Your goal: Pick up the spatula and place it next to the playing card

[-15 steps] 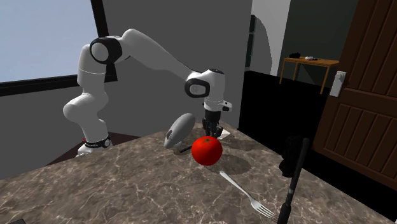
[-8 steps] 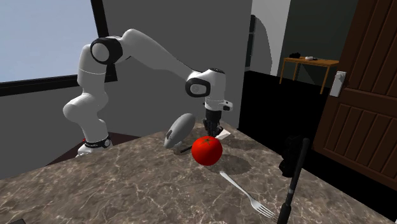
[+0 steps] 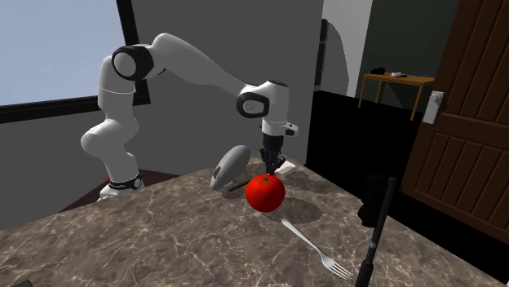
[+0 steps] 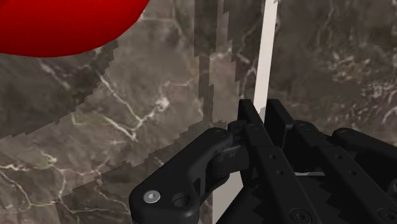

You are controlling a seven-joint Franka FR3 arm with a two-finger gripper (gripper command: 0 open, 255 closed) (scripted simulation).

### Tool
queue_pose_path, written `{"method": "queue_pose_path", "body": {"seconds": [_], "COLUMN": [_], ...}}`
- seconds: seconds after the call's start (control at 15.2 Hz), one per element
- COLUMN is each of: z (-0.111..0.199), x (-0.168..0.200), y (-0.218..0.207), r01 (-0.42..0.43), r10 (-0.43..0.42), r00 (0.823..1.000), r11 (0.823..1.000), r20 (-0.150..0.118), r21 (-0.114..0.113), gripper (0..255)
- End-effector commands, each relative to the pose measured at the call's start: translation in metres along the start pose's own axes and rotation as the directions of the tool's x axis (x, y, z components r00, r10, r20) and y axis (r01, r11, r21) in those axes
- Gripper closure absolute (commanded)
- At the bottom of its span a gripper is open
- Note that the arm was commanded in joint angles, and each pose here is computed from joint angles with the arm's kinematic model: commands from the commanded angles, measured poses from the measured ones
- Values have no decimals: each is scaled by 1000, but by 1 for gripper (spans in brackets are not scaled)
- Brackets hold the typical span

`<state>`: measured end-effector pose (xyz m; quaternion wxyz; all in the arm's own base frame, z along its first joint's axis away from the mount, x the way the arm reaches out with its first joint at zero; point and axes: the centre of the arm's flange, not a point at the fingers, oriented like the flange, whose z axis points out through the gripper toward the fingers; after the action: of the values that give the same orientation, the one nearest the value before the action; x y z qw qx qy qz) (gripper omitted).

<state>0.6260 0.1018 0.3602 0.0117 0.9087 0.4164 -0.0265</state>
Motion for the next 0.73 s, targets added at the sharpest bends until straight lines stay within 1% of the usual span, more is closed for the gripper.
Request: {"method": "queue_pose_path", "body": {"seconds": [0.0, 0.66], "z": [-11, -63], "x": [-1, -4], "y": [0, 0], "r01": [0, 0], "r10": [0, 0], "r00": [1000, 1000], "r11": [1000, 1000], "r20": [0, 0], "r21": [0, 0], "gripper": [255, 255]}}
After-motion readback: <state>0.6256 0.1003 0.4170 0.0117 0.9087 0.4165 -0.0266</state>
